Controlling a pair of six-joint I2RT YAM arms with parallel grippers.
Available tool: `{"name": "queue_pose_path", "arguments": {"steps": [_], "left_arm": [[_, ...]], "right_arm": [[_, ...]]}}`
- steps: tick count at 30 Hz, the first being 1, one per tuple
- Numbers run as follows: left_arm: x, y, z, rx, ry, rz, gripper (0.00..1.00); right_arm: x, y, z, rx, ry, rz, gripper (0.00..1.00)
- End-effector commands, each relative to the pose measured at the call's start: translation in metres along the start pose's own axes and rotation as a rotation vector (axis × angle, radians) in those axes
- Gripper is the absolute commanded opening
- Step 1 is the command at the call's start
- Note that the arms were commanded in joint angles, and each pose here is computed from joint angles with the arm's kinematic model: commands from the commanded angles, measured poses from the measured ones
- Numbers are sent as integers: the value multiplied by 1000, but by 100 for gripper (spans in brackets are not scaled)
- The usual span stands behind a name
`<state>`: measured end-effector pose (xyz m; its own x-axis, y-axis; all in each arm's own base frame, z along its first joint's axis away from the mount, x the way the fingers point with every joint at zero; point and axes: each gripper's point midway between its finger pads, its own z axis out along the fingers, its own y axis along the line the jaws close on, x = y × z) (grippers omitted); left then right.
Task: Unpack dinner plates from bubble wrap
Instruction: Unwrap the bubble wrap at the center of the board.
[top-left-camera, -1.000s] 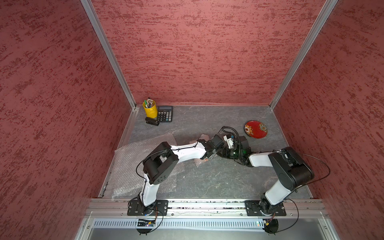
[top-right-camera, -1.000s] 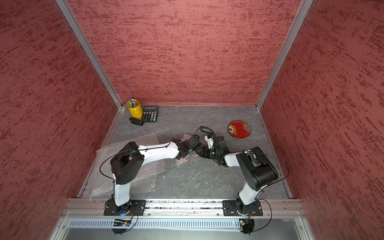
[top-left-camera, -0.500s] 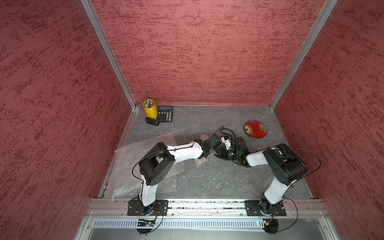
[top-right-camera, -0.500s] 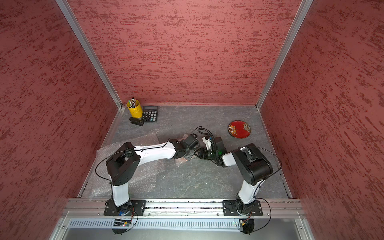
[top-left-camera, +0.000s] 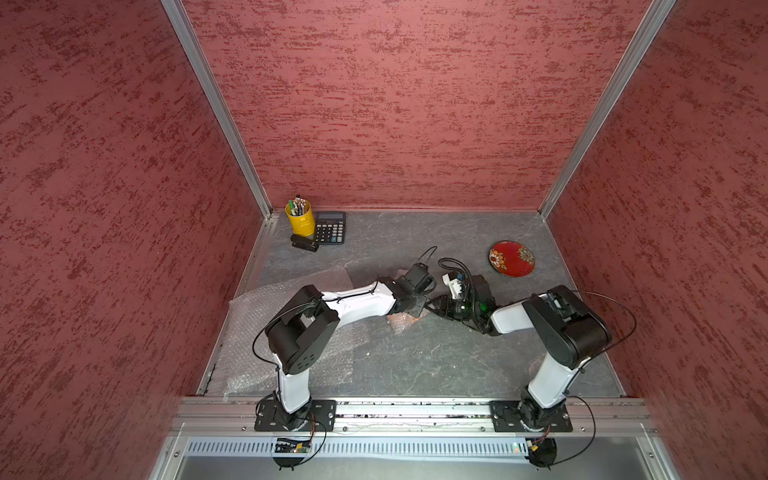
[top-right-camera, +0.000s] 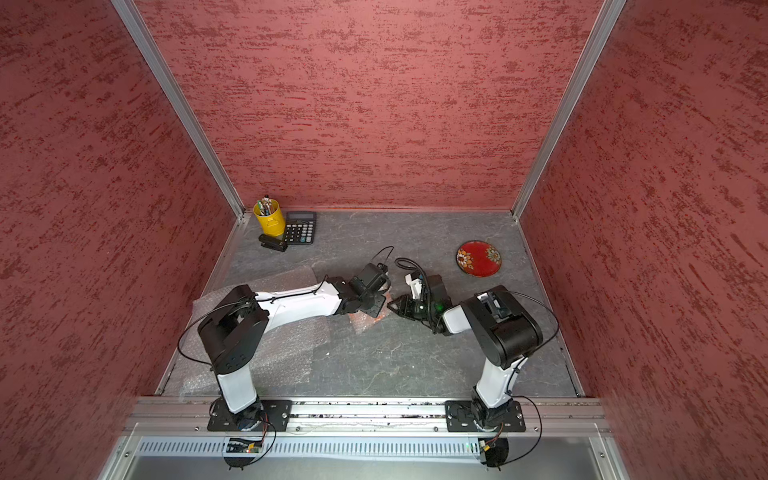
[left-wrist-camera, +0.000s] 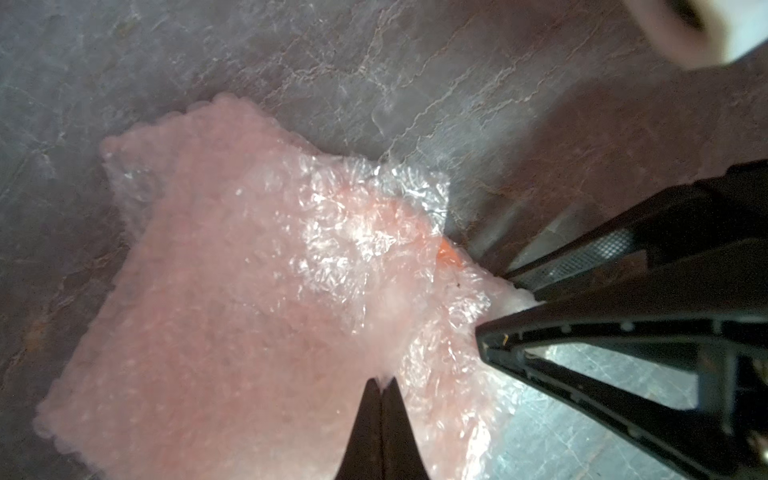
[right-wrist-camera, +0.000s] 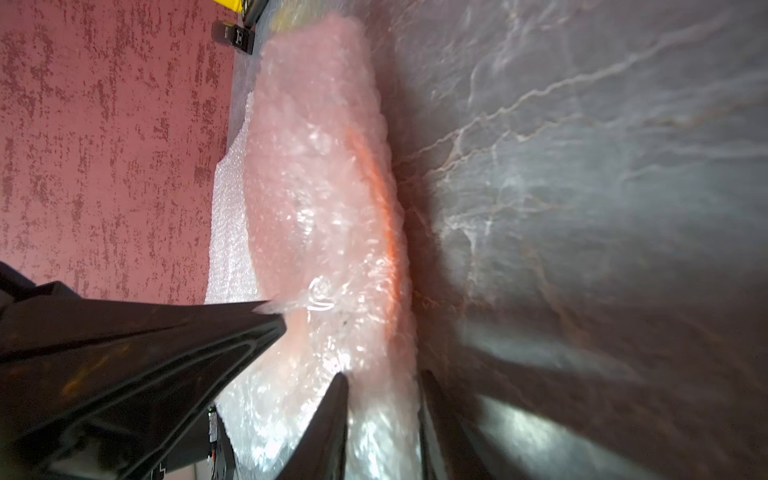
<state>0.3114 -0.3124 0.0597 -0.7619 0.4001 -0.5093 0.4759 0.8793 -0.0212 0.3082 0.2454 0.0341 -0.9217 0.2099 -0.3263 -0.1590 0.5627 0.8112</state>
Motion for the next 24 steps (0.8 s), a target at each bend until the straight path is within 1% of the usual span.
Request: {"name": "queue_pose_path", "arguments": {"steps": [1, 7, 13, 19, 22, 24], "left_arm": [[-15, -6, -12, 72, -57, -45, 0], [-17, -6, -15, 115, -64, -65, 0], [-20, 0, -21, 120, -90, -87, 0], [-14, 8, -23, 94, -94, -98, 0], [-11, 10, -26, 91, -102, -109, 0], [-10, 13, -28, 73, -111, -116, 0]], "right_arm": [[2, -9, 2, 32, -29, 38, 28], [3, -11, 2, 38, -44, 61, 24], [3, -9, 1, 41, -57, 57, 24], [-11, 4, -9, 43, -115, 7, 41], [-21, 8, -15, 76, -145, -29, 44], [-28, 5, -19, 127, -168, -47, 46]]}}
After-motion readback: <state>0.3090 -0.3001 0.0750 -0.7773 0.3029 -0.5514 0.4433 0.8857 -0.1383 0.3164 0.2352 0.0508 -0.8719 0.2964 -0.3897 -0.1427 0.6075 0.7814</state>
